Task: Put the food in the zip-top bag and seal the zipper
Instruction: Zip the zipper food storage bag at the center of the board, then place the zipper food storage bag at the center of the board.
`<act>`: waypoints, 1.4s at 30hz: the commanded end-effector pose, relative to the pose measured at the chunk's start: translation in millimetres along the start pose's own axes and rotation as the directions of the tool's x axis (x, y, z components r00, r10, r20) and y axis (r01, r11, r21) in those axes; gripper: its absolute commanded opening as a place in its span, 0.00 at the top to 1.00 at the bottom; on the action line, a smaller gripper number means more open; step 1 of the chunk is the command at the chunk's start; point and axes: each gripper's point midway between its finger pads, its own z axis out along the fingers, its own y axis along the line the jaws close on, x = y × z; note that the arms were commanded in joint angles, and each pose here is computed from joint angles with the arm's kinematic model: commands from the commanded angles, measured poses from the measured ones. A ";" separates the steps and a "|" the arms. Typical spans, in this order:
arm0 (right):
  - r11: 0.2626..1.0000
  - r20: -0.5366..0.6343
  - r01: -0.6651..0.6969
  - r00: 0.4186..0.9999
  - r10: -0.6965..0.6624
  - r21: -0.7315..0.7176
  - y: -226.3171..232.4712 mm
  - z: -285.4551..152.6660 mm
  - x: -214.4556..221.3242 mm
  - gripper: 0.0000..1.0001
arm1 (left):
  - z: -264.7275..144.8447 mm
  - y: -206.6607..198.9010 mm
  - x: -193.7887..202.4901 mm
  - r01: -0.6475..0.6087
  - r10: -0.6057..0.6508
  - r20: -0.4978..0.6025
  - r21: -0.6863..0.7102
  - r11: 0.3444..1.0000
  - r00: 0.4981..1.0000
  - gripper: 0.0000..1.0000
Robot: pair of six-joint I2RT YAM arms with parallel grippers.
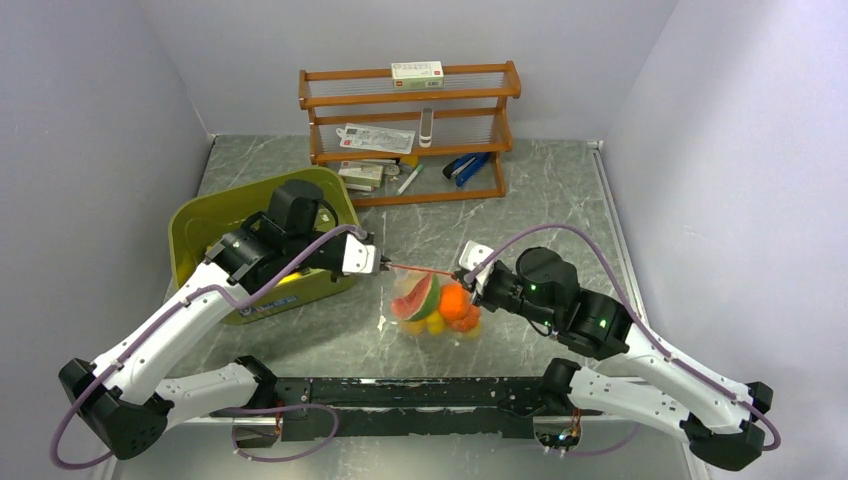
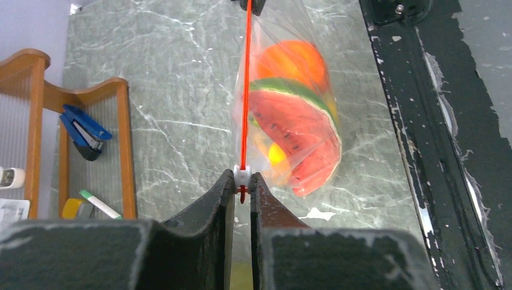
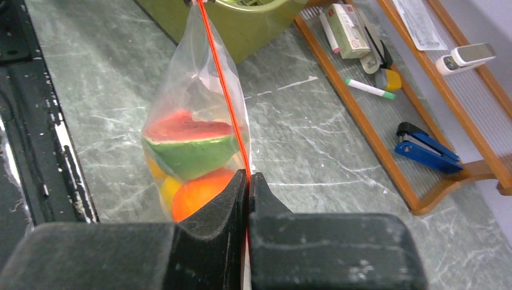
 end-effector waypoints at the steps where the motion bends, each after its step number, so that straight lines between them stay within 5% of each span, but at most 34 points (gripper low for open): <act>1: 0.989 -0.068 0.040 0.997 -0.030 0.142 -27.9 -7.4 12.3 1.00 | -9.5 30.6 10.2 -0.013 0.005 -0.055 -0.138 0.990 0.998 0.93; 8: 0.951 -0.125 0.174 0.981 -0.147 0.254 -78.1 15.5 -2.0 1.00 | 7.8 94.6 -8.5 -0.089 0.088 -0.017 -0.248 0.965 0.996 0.93; 14: 0.947 -0.110 0.154 0.986 -0.127 0.281 -130.8 17.1 -18.5 1.00 | 8.5 128.3 -29.5 -0.130 0.141 0.018 -0.300 0.945 0.990 0.93; 23: 0.993 -0.112 -0.094 0.988 0.102 0.072 -73.1 -5.6 -13.0 1.00 | 9.2 69.2 -42.7 -0.021 0.041 0.163 -0.122 0.992 0.986 0.93; 29: 0.976 0.041 -0.217 0.975 0.216 0.021 -50.0 -32.2 -40.2 1.00 | 15.6 32.1 -46.7 0.091 -0.087 0.288 0.000 0.996 0.954 0.93; 37: 0.928 -0.156 -0.270 0.936 0.315 0.256 -68.0 13.8 63.6 1.00 | 61.6 53.9 30.3 0.326 -0.321 0.104 -0.033 0.945 0.941 0.89; 42: 0.920 -0.197 -0.314 0.911 0.362 0.234 -59.4 41.2 101.2 1.00 | 76.1 63.1 70.8 0.373 -0.375 -0.022 -0.080 0.924 0.927 0.66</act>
